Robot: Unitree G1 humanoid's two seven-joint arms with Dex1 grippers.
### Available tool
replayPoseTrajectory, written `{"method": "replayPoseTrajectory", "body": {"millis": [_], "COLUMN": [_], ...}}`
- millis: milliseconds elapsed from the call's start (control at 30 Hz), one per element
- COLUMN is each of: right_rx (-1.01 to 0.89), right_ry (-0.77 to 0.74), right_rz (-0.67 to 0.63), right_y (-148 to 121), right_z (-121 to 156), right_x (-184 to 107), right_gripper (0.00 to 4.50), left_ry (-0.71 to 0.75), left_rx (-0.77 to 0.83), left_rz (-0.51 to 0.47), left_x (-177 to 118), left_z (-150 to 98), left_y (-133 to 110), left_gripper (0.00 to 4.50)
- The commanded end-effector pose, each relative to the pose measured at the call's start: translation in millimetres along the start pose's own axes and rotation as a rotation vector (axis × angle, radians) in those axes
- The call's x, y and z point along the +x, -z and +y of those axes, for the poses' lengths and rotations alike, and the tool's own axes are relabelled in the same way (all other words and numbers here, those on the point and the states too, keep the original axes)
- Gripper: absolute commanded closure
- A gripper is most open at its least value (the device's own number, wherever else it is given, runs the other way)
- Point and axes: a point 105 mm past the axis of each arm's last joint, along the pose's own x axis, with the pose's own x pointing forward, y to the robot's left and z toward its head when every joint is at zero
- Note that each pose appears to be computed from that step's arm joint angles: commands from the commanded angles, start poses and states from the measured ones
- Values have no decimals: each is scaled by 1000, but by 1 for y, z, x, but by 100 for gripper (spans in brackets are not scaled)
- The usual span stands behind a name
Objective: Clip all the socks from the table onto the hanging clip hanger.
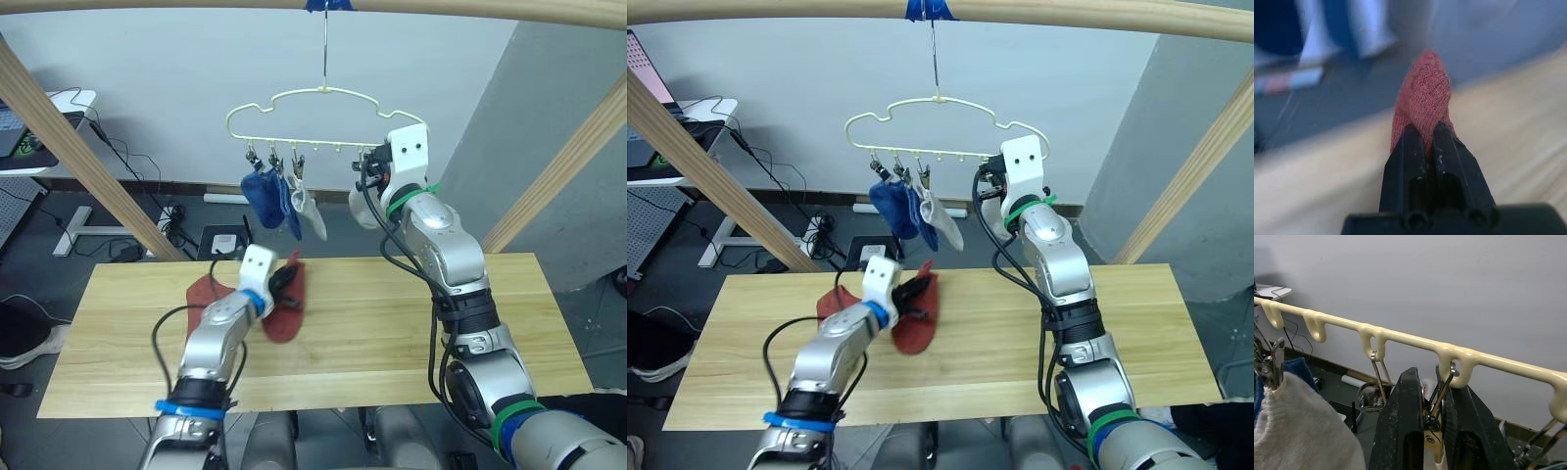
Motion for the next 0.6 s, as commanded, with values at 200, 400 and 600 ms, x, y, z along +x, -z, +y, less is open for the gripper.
{"method": "replayPoseTrajectory", "body": {"millis": [200, 400, 600], "right_rx": [1, 2, 3], "right_ry": [-9, -15, -17], "right_rz": [-91, -94, -93], "right_y": [-28, -30, -30], "right_z": [3, 6, 7], "right_x": [-5, -5, -5], "right_gripper": [436, 436, 436], "left_ry": [101, 85, 92], "left_rx": [-24, -48, -45], "left_rz": [-172, -218, -238], "left_x": [34, 56, 66], "left_z": [-51, -57, -58], "left_y": [-50, -62, -71], "left_gripper": [450, 450, 450]}}
